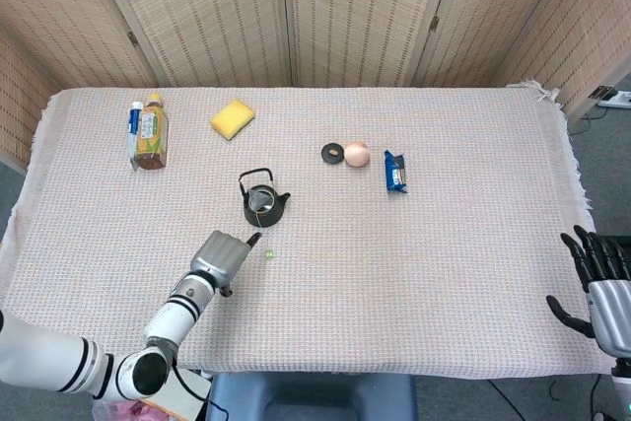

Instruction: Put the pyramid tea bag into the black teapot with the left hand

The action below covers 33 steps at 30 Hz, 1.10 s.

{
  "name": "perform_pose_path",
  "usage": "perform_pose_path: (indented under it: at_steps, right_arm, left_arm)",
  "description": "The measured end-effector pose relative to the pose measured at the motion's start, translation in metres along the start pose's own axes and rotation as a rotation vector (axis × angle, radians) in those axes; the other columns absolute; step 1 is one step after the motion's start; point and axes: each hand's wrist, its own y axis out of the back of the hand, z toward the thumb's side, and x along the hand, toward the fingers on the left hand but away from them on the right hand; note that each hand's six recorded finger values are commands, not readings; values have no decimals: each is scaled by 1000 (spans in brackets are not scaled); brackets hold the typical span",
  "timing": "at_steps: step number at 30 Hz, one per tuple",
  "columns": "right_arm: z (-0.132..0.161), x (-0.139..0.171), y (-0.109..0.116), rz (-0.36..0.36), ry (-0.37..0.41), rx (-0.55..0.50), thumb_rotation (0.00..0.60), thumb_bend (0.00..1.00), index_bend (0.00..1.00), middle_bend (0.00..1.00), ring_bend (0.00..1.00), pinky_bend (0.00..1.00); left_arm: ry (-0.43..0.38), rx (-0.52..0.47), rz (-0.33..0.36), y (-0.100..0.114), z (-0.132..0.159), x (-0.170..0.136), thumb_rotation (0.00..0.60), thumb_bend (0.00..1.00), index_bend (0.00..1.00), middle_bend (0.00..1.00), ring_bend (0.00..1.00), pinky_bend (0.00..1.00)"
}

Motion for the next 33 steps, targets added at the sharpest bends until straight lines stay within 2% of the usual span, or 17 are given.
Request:
perform_pose_path:
  at_steps: [2, 3, 8, 10, 11, 18, 26, 33]
  right_arm:
    - [1, 1, 0, 1, 6, 0, 600, 191, 0, 0, 0, 0]
    - [2, 1, 0, 2, 8, 0, 600, 191, 0, 0, 0, 0]
    - [3, 4, 1, -2, 16, -3, 600, 195, 0, 0, 0, 0]
    - [2, 4, 1, -1, 17, -3, 600, 196, 0, 0, 0, 0]
    - [2, 4, 0, 0, 17, -3, 600, 196, 0, 0, 0, 0]
    - [2, 1, -2, 9, 16, -1, 600, 198, 0, 0, 0, 0]
    - [3, -3, -6, 22, 14, 4, 600, 198, 0, 0, 0, 0]
    - [2, -5, -8, 35, 8, 6, 600, 198, 0, 0, 0, 0]
  left_arm:
    - [-6, -7, -6, 0, -1, -10, 600, 155, 0, 944, 827, 746]
    - [-7, -11, -6, 1, -2, -14, 600, 212, 0, 969, 850, 773]
    - [14, -59, -6, 11, -19, -24, 600, 814, 0, 1000, 896, 823]
    - [11, -87, -21, 12, -21, -22, 600, 956, 0, 1000, 901, 829]
    - [7, -106, -33, 12, -23, -20, 600, 992, 0, 1000, 904, 838]
    - [2, -189, -76, 21, -41, 2, 600, 1000, 0, 1000, 911, 856]
    - [33, -198, -82, 45, -45, 23, 600, 1000, 0, 1000, 920, 867]
    - [44, -189, -111, 55, -39, 38, 600, 1000, 0, 1000, 926, 873]
